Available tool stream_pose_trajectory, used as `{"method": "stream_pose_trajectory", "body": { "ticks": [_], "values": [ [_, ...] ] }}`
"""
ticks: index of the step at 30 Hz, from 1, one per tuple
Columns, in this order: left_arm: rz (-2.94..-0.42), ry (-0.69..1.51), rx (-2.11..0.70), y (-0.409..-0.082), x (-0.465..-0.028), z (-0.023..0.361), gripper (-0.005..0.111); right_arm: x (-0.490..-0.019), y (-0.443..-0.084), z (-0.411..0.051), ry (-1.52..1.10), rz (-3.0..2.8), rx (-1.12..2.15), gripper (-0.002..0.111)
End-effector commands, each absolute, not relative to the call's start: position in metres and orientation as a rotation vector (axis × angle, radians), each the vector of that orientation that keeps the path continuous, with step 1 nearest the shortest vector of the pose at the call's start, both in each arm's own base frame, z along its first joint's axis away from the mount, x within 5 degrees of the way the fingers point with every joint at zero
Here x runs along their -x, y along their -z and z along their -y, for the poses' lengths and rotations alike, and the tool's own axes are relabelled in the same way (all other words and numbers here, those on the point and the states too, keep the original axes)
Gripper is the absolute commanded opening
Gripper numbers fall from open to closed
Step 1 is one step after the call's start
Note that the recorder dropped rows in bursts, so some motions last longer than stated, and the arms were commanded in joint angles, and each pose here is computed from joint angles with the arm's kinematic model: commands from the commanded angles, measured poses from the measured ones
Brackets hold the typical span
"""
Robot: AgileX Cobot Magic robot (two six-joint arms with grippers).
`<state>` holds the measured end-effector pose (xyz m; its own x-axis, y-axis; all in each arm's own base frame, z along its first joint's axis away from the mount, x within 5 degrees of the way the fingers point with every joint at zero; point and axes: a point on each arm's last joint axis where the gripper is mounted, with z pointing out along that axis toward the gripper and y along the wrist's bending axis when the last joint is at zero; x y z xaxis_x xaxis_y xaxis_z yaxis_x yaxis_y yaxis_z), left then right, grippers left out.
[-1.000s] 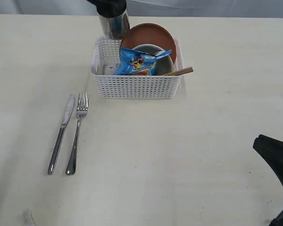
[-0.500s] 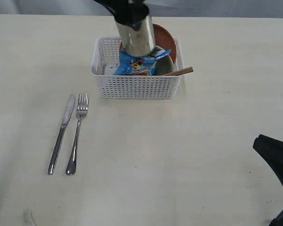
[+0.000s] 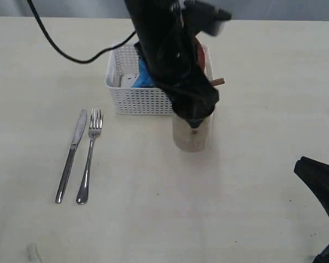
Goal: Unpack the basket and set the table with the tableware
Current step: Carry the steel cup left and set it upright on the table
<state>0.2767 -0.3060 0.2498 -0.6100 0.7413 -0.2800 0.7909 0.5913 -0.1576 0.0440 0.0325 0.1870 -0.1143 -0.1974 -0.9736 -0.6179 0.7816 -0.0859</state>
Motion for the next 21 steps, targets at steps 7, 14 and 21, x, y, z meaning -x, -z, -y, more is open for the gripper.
{"method": "stream_pose_trajectory", "body": {
  "ticks": [7,14,21],
  "values": [
    [-2.718,0.193,-0.884,-0.183,-0.34,0.25,0.0,-0.044,-0.186,-0.032,-0.402,-1.674,0.657,0.0],
    [-2.663,0.204,-0.663,-0.187,-0.378,0.216,0.0,-0.044,-0.186,-0.032,-0.402,-1.674,0.657,0.0],
    [-2.651,0.133,-0.657,-0.179,-0.401,0.206,0.0,-0.044,-0.186,-0.032,-0.402,-1.674,0.657,0.0]
  ]
}}
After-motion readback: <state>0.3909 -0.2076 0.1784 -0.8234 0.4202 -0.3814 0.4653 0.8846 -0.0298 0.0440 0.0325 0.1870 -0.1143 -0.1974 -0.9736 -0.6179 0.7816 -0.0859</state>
